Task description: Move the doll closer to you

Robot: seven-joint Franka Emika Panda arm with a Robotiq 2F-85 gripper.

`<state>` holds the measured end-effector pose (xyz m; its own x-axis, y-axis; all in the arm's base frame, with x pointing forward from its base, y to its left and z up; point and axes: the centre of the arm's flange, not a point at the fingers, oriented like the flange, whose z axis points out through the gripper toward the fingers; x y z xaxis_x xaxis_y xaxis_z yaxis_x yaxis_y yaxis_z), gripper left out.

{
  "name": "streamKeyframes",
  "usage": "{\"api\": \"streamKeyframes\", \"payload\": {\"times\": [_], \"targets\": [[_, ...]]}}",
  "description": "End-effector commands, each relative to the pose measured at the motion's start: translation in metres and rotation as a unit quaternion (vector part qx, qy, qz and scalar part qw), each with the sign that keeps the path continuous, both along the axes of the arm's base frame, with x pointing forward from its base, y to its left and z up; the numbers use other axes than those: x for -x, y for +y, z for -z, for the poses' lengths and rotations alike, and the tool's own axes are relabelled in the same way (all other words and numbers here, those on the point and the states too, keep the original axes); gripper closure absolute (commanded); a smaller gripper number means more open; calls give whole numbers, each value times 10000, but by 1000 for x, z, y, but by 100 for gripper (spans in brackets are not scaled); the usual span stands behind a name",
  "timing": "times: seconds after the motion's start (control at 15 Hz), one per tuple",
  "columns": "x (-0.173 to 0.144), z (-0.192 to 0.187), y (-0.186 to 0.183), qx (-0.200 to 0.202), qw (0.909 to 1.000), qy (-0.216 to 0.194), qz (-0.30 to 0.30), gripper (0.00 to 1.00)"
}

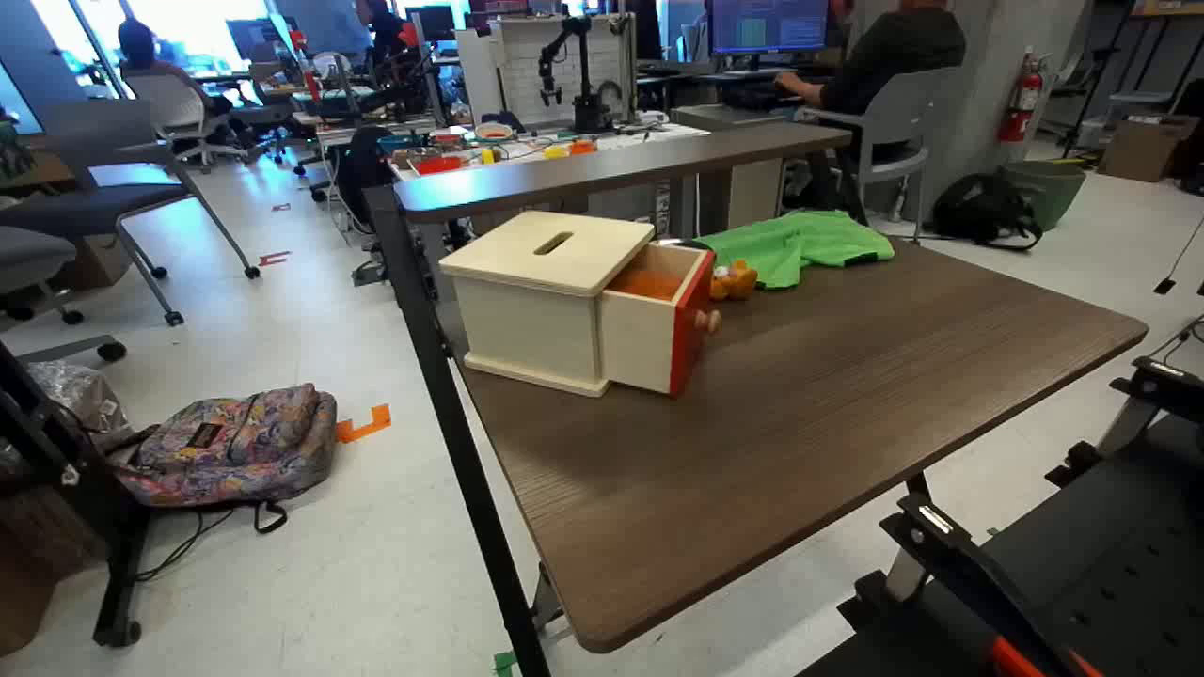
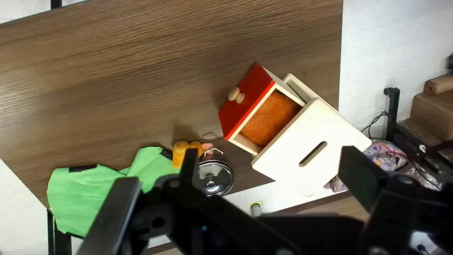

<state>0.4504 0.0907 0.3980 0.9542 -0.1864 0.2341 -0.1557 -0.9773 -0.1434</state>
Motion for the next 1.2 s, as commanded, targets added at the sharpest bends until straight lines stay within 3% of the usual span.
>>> {"api": "streamKeyframes", "payload": {"times": [0.0, 0.4, 0.8, 1.13], "targets": [[0, -1, 0, -1, 10000, -5, 0, 0], [-18, 8, -3, 148, 9999, -54, 18, 0], [-84, 34, -25, 344, 9984, 247, 374, 0], [-127, 90, -54, 489, 9951, 598, 620, 0]]}}
